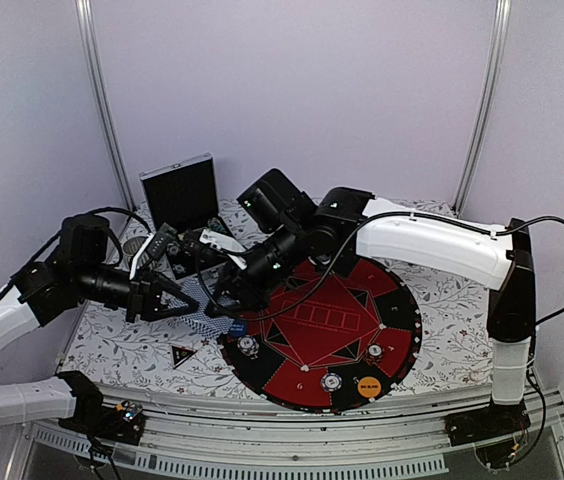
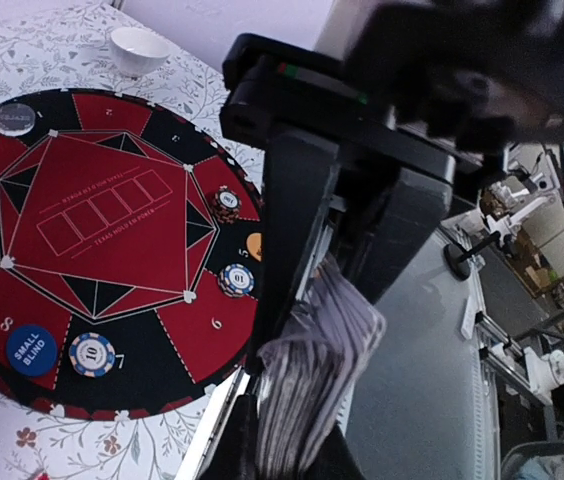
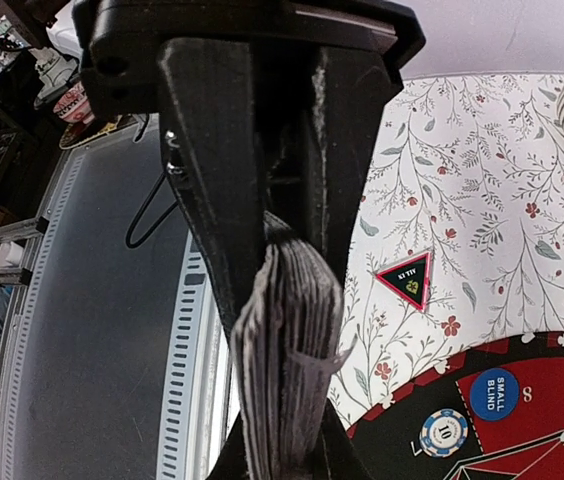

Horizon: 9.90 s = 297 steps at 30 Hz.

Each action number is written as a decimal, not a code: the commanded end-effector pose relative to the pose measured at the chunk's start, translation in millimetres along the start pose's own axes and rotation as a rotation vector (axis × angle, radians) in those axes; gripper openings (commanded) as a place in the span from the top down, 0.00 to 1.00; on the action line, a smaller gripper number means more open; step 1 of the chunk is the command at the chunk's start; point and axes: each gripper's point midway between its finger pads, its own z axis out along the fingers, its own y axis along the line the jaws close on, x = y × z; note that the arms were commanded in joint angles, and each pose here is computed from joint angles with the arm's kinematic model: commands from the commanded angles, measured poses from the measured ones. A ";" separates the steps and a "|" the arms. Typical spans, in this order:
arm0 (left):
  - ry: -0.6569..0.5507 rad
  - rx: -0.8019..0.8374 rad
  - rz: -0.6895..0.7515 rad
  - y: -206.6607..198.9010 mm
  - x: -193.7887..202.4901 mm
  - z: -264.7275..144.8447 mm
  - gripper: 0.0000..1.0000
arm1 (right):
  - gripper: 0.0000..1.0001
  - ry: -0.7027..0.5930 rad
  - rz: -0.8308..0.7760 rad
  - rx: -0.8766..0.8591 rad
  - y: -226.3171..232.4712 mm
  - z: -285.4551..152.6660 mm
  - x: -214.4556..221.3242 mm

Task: Distribute texas hold em gaming equipment
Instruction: Pass from the right arm to the left, then pass from the left arm to the right, then pass from the right arm to the left

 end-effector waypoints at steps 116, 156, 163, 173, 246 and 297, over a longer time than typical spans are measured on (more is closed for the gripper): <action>-0.363 0.060 -0.154 -37.7 -70.4 -39.1 1.00 | 0.10 -0.711 0.139 0.046 13.5 -75.5 -74.2; -0.088 -0.597 0.944 -2.5 -78.6 -40.6 0.02 | 0.98 -0.309 0.465 0.191 -40.1 -76.3 4.1; -0.001 -0.735 1.302 -7.5 -73.2 -16.3 0.02 | 0.98 -0.282 0.463 0.162 -44.8 -63.8 4.7; 0.124 -0.688 1.409 19.2 -41.4 23.4 0.02 | 0.98 -0.266 0.457 0.082 -42.6 -48.7 -2.5; 0.162 -0.651 0.958 36.9 -24.6 24.3 0.43 | 0.39 -0.294 0.529 0.077 -48.6 -38.3 -4.7; 0.204 -0.678 0.862 57.4 -3.8 24.8 0.44 | 0.59 -0.296 0.537 0.138 -52.3 -63.7 -3.7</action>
